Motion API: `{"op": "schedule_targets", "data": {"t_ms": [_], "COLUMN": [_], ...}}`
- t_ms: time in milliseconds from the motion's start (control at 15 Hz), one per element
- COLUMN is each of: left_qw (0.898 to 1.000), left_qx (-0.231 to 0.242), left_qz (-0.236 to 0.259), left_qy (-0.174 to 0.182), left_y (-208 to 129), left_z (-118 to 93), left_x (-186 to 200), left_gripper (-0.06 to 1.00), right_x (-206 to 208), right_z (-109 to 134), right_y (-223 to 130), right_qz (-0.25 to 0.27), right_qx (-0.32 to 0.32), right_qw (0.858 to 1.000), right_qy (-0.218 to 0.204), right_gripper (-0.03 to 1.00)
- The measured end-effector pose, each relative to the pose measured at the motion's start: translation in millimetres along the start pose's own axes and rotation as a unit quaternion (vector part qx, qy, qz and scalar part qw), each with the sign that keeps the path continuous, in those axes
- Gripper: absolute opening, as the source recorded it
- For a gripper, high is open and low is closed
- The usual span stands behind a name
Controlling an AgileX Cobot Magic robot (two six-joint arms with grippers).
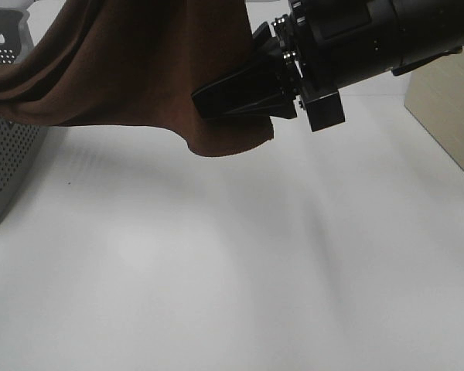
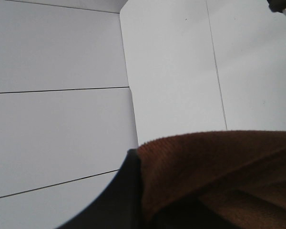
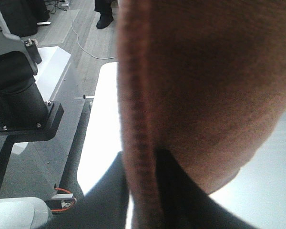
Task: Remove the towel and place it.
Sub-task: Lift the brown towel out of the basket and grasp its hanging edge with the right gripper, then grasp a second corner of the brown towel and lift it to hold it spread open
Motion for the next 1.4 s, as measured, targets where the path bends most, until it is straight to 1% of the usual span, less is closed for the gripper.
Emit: {"op": "schedule_targets", "data": {"t_ms": [67,133,333,400,533,733,867,933,1000,1133,1200,1267,1333,1400], "left_qw": [1.000,1.000,1.000,1.000,1.000,0.997,0.994,0.992,0.990,0.984,0.980,0.978,0.973,0.968], "left_qx": [0.005,0.008,0.019,0.019,0.024,0.076,0.109,0.125,0.139,0.173,0.189,0.199,0.217,0.236], "left_qz": [0.000,0.000,0.000,0.000,-0.002,-0.004,-0.008,-0.015,-0.017,-0.013,-0.020,-0.024,-0.032,-0.037], "left_qy": [0.000,0.000,-0.001,-0.001,-0.003,-0.005,-0.003,0.005,0.013,0.039,0.053,0.058,0.066,0.075], "left_y": [0.1,0.1,0.1,0.2,0.8,1.5,2.5,3.2,0.2,-16.1,-23.2,-27.1,-34.4,-44.0], "left_z": [-0.3,-0.3,-0.4,-0.5,-1.1,-1.8,-0.6,2.9,7.1,22.6,32.0,36.3,43.8,51.8], "left_x": [-0.5,-0.5,-0.5,-0.5,-0.5,-0.5,-0.6,-3.2,-8.1,-16.6,-18.8,-20.6,-23.5,-26.7], "left_gripper": [0.00,0.00,0.00,0.00,0.00,0.00,0.00,0.00,0.00,0.00,0.00,0.00,0.00,0.00], "right_x": [0.0,0.0,0.0,0.0,3.7,26.1,50.3,70.4,85.7,121.2,137.1,151.8,157.4,164.6], "right_z": [-0.5,-0.5,-0.7,-3.2,-11.5,-18.7,-30.5,-43.0,-50.2,-64.9,-71.3,-79.4,-83.7,-94.7], "right_y": [-1.7,-2.5,-2.4,-2.8,-3.0,15.3,36.1,50.1,61.2,89.6,103.5,118.1,125.7,134.4], "right_qz": [0.005,0.008,0.007,0.008,0.018,0.065,0.112,0.148,0.169,0.200,0.207,0.211,0.210,0.214], "right_qx": [-0.009,-0.012,-0.036,-0.061,-0.121,-0.157,-0.174,-0.180,-0.177,-0.128,-0.101,-0.071,-0.058,-0.038], "right_qw": [1.000,1.000,0.999,0.998,0.991,0.981,0.968,0.953,0.944,0.925,0.916,0.905,0.901,0.892], "right_qy": [-0.002,-0.002,-0.003,-0.010,-0.044,-0.094,-0.145,-0.191,-0.224,-0.296,-0.329,-0.362,-0.375,-0.397], "right_gripper": [0.10,0.01,0.01,0.01,0.01,0.01,0.01,0.01,0.01,0.01,0.01,0.01,0.01,0.01]}}
Point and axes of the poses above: a point on each arm's last joint axis where the gripper is mounted, x pointing back along that axis away from the gripper, z along the wrist's bending axis when the last joint is at zero, y = z × x, the point moved 7 cm from there along -x, pointing out along that axis toward the gripper, and after that the axes turned 13 degrees about x, right-handed, at the moved point
